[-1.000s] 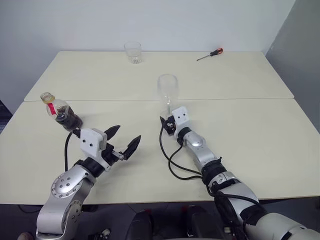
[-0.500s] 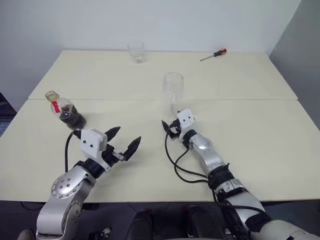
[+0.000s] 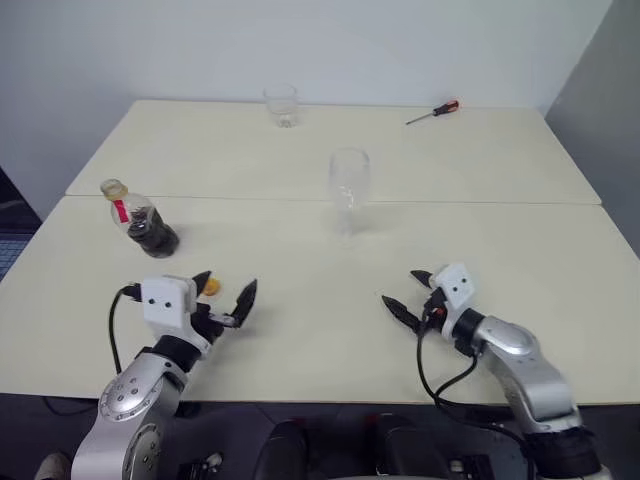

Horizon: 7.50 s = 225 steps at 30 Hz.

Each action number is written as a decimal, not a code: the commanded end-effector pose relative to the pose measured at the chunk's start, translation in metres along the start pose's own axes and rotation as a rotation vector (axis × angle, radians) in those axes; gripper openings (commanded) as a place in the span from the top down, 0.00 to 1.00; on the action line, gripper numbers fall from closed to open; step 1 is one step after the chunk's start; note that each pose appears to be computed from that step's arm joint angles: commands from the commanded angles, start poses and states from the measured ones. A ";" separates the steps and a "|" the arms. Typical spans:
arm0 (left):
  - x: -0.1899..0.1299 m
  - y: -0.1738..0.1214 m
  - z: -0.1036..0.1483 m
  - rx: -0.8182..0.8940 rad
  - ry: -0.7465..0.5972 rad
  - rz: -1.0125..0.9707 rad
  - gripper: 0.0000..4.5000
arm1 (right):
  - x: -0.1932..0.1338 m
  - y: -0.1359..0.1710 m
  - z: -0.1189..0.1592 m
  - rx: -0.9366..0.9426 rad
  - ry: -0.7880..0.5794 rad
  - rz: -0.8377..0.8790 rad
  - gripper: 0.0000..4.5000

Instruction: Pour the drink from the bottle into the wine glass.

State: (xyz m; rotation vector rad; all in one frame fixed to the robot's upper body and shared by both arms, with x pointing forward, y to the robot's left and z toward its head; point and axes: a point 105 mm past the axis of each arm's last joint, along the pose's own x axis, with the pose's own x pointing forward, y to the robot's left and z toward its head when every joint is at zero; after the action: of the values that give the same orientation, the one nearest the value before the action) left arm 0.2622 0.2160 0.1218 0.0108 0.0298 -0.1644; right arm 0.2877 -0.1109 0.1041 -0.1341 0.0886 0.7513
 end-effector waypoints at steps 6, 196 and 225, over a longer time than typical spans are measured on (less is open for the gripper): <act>-0.006 0.045 0.009 0.030 -0.052 0.365 0.00 | -0.020 0.043 0.073 -0.049 -0.223 0.228 0.00; 0.188 -0.077 0.208 1.553 -0.427 -0.465 0.71 | 0.039 -0.008 0.183 -0.081 -0.346 0.119 0.00; 0.189 -0.076 0.220 1.672 -0.433 -0.409 0.71 | 0.039 -0.016 0.181 -0.078 -0.330 0.073 0.00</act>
State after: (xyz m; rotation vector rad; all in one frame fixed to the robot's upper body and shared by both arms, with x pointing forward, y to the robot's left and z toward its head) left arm 0.4473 0.1106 0.3011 1.6378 -0.4611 -0.6271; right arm 0.3354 -0.0626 0.2661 -0.0788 -0.1943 0.8609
